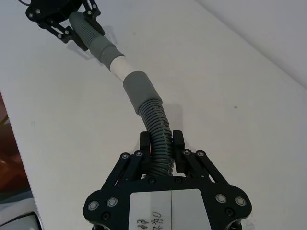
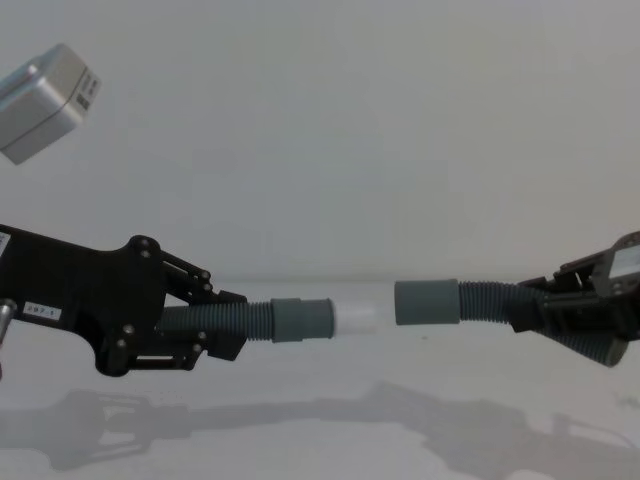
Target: Use both hands to pick up one end of the pipe from the table, align the ends, and insert them.
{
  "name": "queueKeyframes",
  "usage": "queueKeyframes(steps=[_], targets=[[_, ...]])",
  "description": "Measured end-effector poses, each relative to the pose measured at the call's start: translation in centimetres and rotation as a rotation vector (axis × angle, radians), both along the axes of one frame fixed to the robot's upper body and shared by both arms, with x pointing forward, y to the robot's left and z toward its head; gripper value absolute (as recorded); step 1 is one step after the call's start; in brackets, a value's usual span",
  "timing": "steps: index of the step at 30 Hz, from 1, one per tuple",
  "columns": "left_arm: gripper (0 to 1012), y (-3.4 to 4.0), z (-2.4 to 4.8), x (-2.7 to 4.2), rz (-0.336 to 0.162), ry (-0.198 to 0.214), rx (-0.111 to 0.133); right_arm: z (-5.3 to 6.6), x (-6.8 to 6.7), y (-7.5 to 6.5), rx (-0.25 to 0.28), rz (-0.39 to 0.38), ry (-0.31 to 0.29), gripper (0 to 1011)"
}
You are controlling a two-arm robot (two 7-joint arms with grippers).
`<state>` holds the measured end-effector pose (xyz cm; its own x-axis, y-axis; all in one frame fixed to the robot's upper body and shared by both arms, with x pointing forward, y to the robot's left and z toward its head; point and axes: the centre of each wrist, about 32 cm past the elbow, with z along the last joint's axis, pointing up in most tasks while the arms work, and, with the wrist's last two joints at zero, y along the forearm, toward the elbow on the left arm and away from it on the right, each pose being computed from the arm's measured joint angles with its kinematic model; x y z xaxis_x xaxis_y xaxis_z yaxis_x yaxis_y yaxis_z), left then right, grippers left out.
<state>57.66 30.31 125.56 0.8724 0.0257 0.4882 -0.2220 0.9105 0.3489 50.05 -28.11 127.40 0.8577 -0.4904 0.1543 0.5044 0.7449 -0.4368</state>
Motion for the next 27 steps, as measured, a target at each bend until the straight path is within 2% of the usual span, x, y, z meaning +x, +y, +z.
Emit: queueKeyframes(steps=[27], targets=[[320,0.05,0.05,-0.03,-0.003,-0.002,0.001,0.3,1.1,0.8,-0.012,0.016,0.037,266]])
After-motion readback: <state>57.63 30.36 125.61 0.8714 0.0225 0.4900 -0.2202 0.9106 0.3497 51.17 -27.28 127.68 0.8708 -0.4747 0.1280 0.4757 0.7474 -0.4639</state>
